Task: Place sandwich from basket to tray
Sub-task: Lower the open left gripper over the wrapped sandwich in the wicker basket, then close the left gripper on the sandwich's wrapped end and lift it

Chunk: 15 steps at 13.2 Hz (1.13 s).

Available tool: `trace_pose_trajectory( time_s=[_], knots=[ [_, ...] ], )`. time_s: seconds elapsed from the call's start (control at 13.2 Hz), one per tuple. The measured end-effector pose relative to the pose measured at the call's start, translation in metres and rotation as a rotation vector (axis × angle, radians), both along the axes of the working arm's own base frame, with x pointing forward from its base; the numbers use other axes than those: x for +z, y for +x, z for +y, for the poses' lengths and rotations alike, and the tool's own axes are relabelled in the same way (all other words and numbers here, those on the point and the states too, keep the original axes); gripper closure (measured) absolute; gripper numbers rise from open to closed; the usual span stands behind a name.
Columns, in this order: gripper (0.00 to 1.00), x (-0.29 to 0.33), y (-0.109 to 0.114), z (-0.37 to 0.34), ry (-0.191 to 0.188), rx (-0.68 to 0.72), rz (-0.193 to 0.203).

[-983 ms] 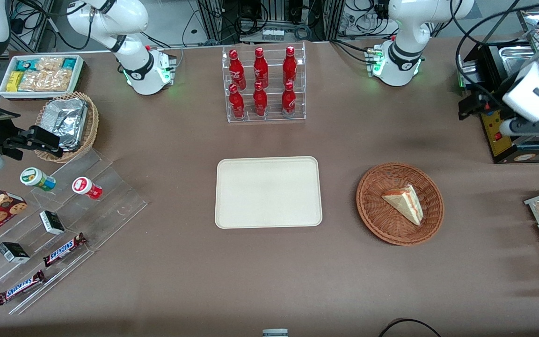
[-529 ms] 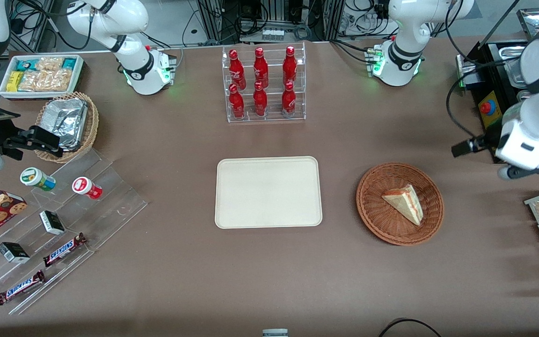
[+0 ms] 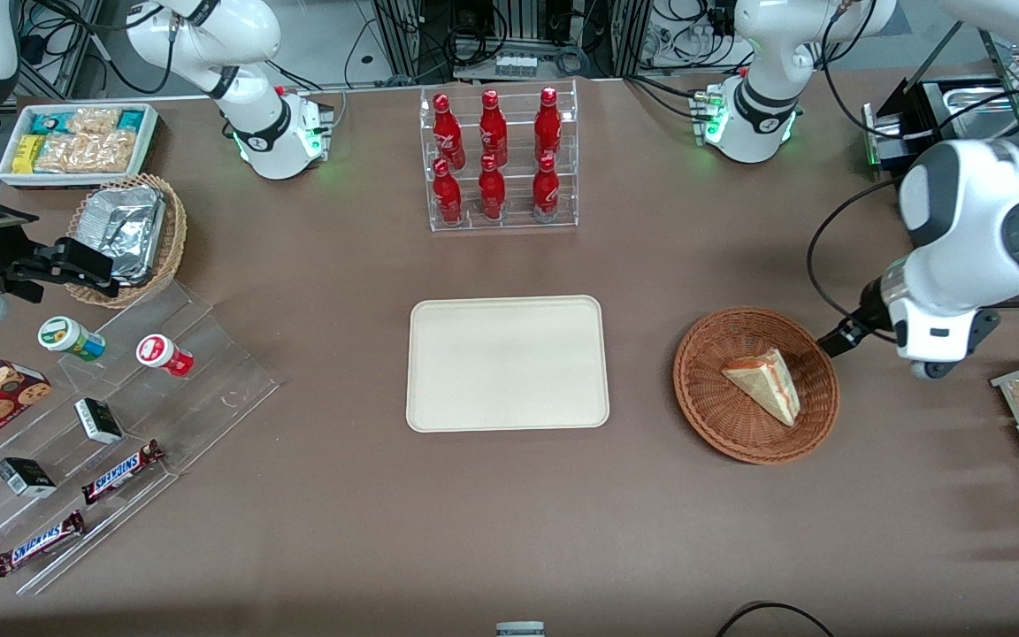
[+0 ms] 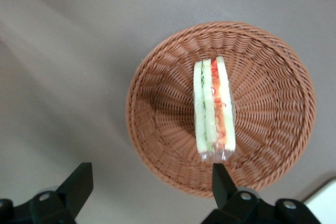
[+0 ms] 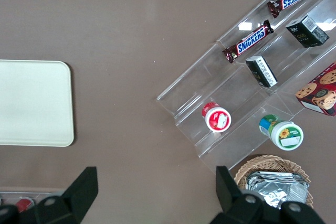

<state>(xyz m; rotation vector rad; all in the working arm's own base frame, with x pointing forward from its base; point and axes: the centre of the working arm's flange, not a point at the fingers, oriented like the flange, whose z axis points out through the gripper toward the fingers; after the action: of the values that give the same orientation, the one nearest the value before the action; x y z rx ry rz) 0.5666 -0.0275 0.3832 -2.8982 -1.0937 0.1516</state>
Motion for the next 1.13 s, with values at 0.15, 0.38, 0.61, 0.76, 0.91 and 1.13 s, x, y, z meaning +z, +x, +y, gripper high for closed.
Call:
trace_pose_trajectory(
  time_s=[0.15,0.38,0.61,0.76,0.91,1.13],
  knots=[
    [0.00,-0.022,-0.001,-0.004,-0.020,0.043,-0.032],
    [0.00,-0.037,0.001,-0.010,-0.056,0.088,-0.060],
    [0.00,-0.056,0.006,-0.024,-0.061,0.117,-0.077],
    [0.00,-0.072,0.009,-0.033,-0.064,0.131,-0.083],
    [0.00,-0.082,0.011,-0.037,-0.065,0.138,-0.084],
    [0.00,-0.093,0.013,-0.037,-0.066,0.148,-0.087]
  ],
)
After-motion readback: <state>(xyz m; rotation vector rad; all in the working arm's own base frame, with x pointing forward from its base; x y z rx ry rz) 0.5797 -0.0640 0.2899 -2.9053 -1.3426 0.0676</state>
